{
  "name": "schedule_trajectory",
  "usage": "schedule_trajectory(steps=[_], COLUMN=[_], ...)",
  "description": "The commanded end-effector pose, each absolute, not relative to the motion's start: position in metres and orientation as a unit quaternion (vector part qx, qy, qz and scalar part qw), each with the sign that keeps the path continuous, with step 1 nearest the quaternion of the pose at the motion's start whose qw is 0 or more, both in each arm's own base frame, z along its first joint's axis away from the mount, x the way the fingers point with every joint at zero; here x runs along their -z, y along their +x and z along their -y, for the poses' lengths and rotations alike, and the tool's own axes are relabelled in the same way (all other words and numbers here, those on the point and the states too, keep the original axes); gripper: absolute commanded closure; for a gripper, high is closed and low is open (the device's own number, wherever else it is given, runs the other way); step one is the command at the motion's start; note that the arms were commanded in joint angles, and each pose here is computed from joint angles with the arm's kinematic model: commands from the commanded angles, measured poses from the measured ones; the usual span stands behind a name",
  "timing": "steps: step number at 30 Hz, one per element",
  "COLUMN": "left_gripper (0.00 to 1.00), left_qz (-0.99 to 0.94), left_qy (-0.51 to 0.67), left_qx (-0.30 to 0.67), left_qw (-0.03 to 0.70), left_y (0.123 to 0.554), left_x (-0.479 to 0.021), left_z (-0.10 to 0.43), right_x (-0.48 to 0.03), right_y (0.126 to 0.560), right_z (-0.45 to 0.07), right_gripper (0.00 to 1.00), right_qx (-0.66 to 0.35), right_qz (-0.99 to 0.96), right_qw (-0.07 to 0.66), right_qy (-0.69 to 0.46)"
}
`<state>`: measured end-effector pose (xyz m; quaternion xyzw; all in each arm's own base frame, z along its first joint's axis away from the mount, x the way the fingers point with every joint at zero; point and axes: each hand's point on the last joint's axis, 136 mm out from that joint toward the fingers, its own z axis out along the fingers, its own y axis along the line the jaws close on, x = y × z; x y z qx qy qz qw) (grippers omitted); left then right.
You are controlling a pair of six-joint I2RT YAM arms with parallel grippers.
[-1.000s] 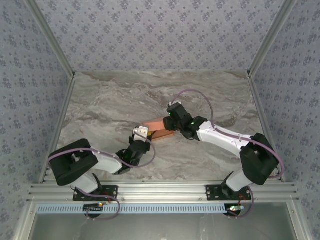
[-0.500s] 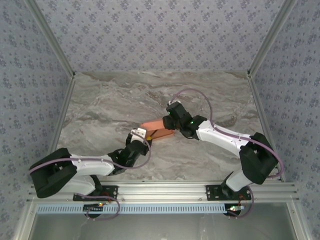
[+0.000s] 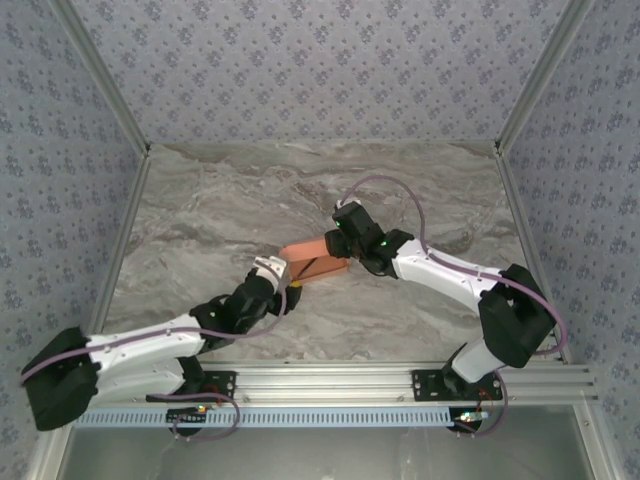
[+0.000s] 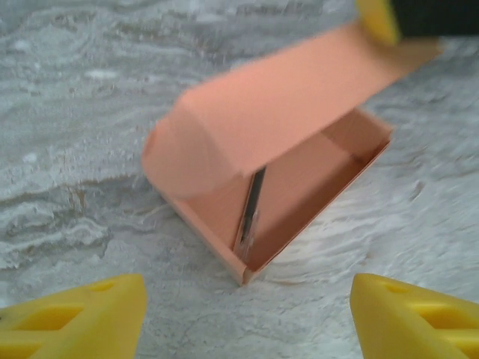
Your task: Fold the paper box
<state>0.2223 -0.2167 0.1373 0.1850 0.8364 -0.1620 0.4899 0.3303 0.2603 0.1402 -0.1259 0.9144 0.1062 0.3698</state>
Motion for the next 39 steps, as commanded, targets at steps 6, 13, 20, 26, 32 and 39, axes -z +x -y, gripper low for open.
schedule_trajectory(steps=[6,13,20,26,32,39], left_gripper=[0.31,0.47,0.55,0.59,0.60,0.62], left_qz=[-0.842,-0.873,-0.893,-0.897,-0.893,-0.885], left_qy=[0.091,-0.038,-0.061,-0.057,-0.066,-0.072], left_qx=[0.182,0.158,0.188,0.235,0.276,0.313], left_qw=[0.499,0.461,0.404,0.371,0.349,0.337], left_y=[0.242,0.278,0.304,0.314,0.318,0.320], left_x=[-0.185,-0.151,-0.111,-0.093,-0.083,-0.080], left_z=[0.179,0.137,0.147,0.172,0.186,0.197], right_x=[-0.127,-0.128,-0.129,-0.129,-0.127,-0.126], right_y=[0.329,0.330,0.331,0.331,0.331,0.331], right_z=[-0.252,-0.255,-0.255,-0.255,-0.255,-0.256], right_gripper=[0.48,0.48,0.48,0.48,0.48,0.48], right_qx=[-0.077,-0.079,-0.078,-0.078,-0.077,-0.080], right_qz=[-0.924,-0.924,-0.924,-0.924,-0.924,-0.925], right_qw=[0.348,0.348,0.347,0.347,0.346,0.345], right_qy=[-0.138,-0.141,-0.141,-0.141,-0.142,-0.141])
